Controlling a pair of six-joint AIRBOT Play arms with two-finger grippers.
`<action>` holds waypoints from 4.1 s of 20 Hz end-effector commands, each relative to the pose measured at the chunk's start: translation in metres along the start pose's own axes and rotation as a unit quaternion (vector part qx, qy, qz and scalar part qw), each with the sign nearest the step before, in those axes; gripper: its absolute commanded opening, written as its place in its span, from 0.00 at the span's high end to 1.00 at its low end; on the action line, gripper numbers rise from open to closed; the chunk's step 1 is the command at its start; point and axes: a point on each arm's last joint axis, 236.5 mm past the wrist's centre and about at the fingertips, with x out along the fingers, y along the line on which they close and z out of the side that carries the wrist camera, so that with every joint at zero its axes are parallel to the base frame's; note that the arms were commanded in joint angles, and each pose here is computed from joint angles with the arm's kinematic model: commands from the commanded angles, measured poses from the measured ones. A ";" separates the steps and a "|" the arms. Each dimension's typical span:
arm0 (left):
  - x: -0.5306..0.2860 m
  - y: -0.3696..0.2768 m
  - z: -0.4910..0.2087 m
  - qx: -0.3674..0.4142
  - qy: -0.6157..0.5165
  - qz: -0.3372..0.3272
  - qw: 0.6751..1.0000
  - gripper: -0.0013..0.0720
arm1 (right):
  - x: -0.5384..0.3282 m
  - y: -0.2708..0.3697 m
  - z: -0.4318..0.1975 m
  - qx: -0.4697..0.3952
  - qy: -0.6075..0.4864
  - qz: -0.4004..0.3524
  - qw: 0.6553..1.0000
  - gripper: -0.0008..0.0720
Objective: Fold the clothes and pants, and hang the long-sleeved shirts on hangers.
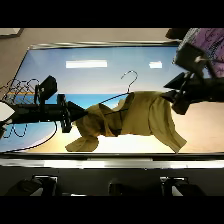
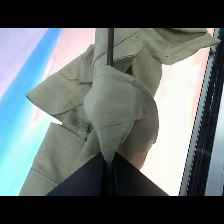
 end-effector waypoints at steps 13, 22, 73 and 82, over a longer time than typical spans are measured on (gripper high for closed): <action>-0.015 -0.009 0.013 0.024 -0.013 0.011 1.000 0.97 | 0.035 -0.027 -0.058 0.066 -0.033 0.098 0.992 0.41; -0.013 -0.008 0.011 0.021 -0.012 0.009 1.000 0.96 | 0.073 -0.011 -0.064 0.050 -0.023 0.158 0.986 0.41; -0.049 0.103 0.060 -0.315 -0.197 0.198 0.907 0.17 | -0.313 -0.152 -0.137 0.449 0.035 -0.680 0.579 0.96; -0.049 0.103 0.060 -0.315 -0.197 0.198 0.907 0.17 | -0.367 -0.211 -0.092 0.361 -0.008 -0.760 0.540 0.96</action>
